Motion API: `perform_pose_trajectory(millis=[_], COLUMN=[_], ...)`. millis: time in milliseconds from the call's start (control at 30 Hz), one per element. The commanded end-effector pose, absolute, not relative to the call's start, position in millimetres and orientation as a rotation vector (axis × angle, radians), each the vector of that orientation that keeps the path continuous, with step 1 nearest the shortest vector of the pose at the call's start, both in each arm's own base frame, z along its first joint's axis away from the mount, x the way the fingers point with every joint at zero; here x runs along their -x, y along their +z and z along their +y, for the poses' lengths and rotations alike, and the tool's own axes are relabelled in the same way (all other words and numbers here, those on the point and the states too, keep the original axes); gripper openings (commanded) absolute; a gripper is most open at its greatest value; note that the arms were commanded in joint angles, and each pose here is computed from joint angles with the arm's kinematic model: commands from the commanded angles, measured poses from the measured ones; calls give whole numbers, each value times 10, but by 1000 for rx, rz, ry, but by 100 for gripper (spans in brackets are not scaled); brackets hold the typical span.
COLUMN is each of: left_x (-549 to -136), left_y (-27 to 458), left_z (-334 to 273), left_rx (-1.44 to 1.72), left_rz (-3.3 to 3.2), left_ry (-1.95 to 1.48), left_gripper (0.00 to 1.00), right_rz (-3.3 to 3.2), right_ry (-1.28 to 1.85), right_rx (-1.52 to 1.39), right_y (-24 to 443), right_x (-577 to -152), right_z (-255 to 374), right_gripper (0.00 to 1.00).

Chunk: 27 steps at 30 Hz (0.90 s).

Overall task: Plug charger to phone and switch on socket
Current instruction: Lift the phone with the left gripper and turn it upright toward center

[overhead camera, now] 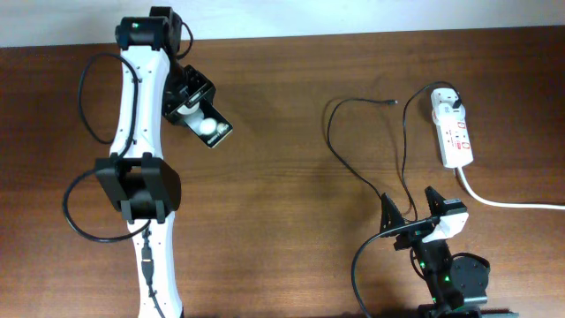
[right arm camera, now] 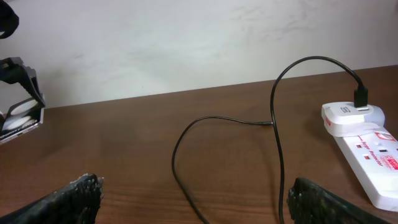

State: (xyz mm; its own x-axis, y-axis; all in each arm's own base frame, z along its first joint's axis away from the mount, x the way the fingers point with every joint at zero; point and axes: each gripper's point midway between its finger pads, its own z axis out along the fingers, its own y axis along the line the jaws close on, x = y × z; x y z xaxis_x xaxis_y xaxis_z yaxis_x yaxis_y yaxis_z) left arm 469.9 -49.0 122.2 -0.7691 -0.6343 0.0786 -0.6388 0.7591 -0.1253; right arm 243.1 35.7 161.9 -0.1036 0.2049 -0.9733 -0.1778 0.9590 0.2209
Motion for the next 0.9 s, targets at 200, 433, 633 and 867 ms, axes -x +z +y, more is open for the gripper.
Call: perform_pose_trajectory(millis=[200, 433, 633, 867], left_x=[-4627, -4423, -4105, -3366], left_y=[2030, 2642, 3212, 3422], left_z=[-678, -939, -1200, -1138], left_rx=[-753, -498, -219, -123], left_rz=[-3134, -3272, -3421, -3464], left_ry=[495, 674, 757, 629], left_gripper=[70, 67, 64, 63], right_rz=[1643, 1644, 1643, 1643], right_ry=[326, 327, 326, 327], right_rx=[-19, -19, -19, -19], right_y=[1596, 1595, 1596, 1596], right_x=[-2429, -2429, -2429, -2429], right_z=[368, 368, 368, 368], right_gripper=[98, 99, 99, 99])
